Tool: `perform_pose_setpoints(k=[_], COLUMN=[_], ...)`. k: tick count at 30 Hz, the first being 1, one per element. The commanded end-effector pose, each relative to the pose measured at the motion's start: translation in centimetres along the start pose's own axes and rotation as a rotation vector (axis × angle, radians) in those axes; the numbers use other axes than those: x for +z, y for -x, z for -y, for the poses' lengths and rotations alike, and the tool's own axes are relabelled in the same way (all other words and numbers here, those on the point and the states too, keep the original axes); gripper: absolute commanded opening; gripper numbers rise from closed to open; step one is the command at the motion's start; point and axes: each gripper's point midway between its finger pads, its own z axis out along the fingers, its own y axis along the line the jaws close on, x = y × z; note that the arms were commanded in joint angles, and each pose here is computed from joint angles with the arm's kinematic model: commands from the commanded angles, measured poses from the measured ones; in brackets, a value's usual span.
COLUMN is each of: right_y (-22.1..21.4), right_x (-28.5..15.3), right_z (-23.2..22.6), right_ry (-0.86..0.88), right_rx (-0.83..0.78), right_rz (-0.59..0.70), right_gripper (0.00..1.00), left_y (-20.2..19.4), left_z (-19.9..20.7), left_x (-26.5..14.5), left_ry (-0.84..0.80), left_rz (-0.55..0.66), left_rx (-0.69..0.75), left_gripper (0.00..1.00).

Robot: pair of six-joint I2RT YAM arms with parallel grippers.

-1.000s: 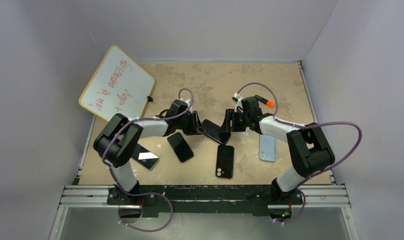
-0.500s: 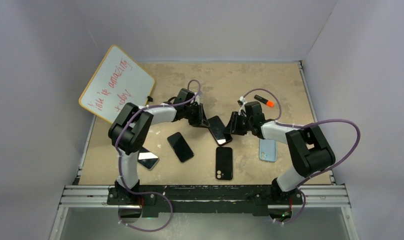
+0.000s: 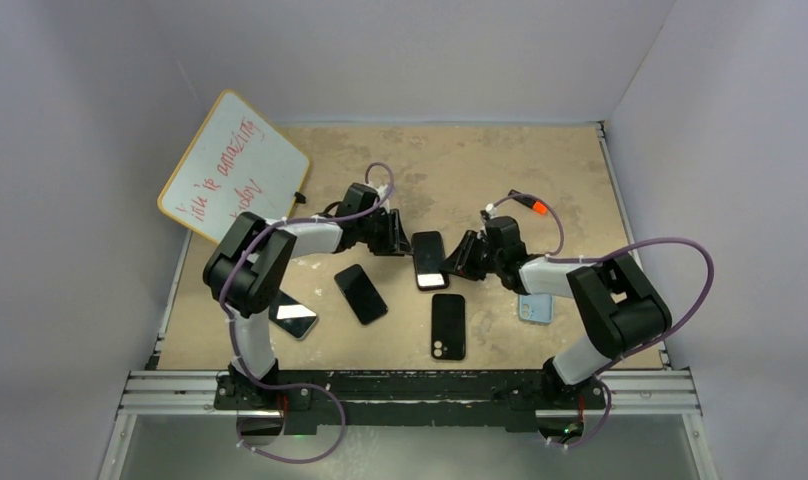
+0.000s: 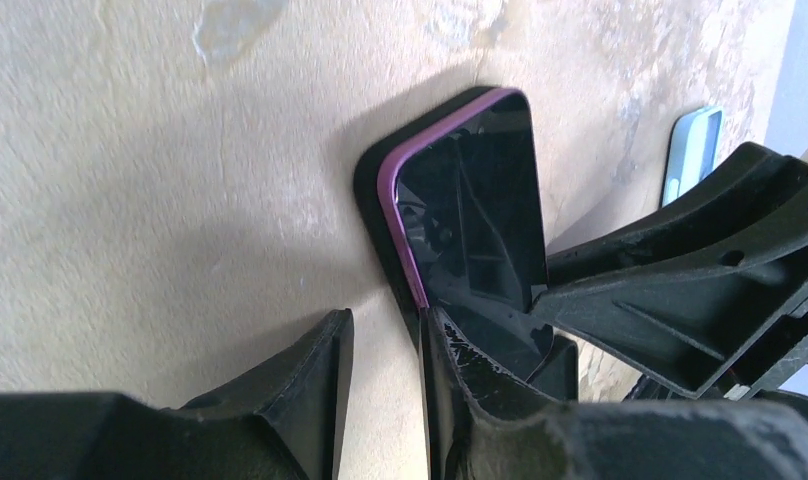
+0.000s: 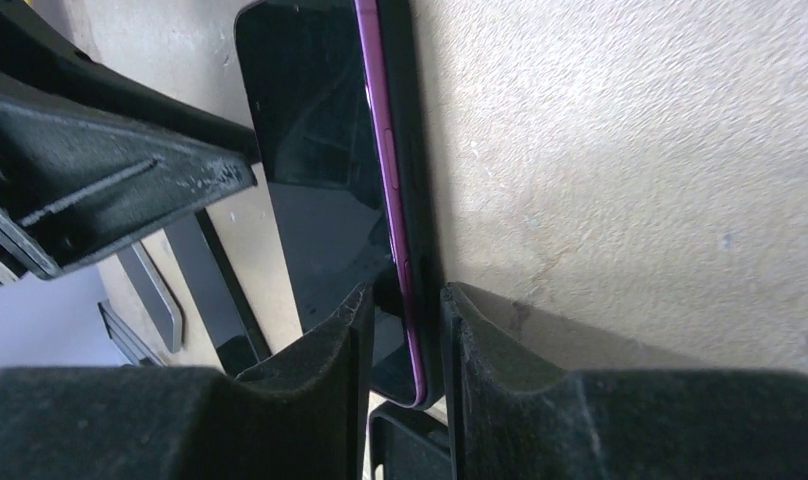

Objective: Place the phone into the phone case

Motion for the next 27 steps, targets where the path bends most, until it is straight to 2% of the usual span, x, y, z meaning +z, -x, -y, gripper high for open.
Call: perform_pose_setpoints(k=[1, 3, 7, 10, 16, 20, 23, 25, 27], right_y=[-1.7, -2.0, -2.4, -3.4, -3.7, -2.5, -1.1, -0.6, -0.3], right_x=[0.5, 0.8, 1.1, 0.9, 1.1, 0.6, 0.5, 0.7, 1.0], right_z=[-0.2, 0.2, 2.3, 4.0, 3.6, 0.7, -0.3, -0.4, -0.5], right_ry=[-0.019, -0.032, -0.116, -0.166, -0.132, -0.043, -0.031, -0.034, -0.034], right_rx=[0.043, 0.044, 0.015, 0.011, 0.002, -0.012, -0.022, -0.021, -0.014], right_rz=[-0.018, -0.029, -0.022, -0.036, -0.042, -0.030, -0.003, 0.001, 0.008], right_gripper=[0.30, 0.27, 0.08, 0.04, 0.10, 0.23, 0.27, 0.35, 0.44], left_y=[-0.4, -1.3, -2.5, -3.3, -5.3, -5.1, -3.7, -2.6, -2.2], left_z=[1.4, 1.2, 0.9, 1.2, 0.2, 0.1, 1.9, 2.4, 2.1], left_x=[-0.6, -0.4, 0.2, 0.2, 1.0, 0.7, -0.5, -1.4, -1.7], left_ry=[-0.073, -0.083, -0.063, -0.050, 0.027, 0.037, -0.088, -0.136, -0.113], left_rz=[0.029, 0.007, -0.020, -0.031, -0.071, -0.063, -0.023, 0.006, 0.008], left_rx=[0.055, 0.050, 0.052, 0.069, 0.094, 0.073, 0.018, -0.019, -0.005], left_gripper=[0.33, 0.32, 0.30, 0.25, 0.16, 0.14, 0.14, 0.17, 0.21])
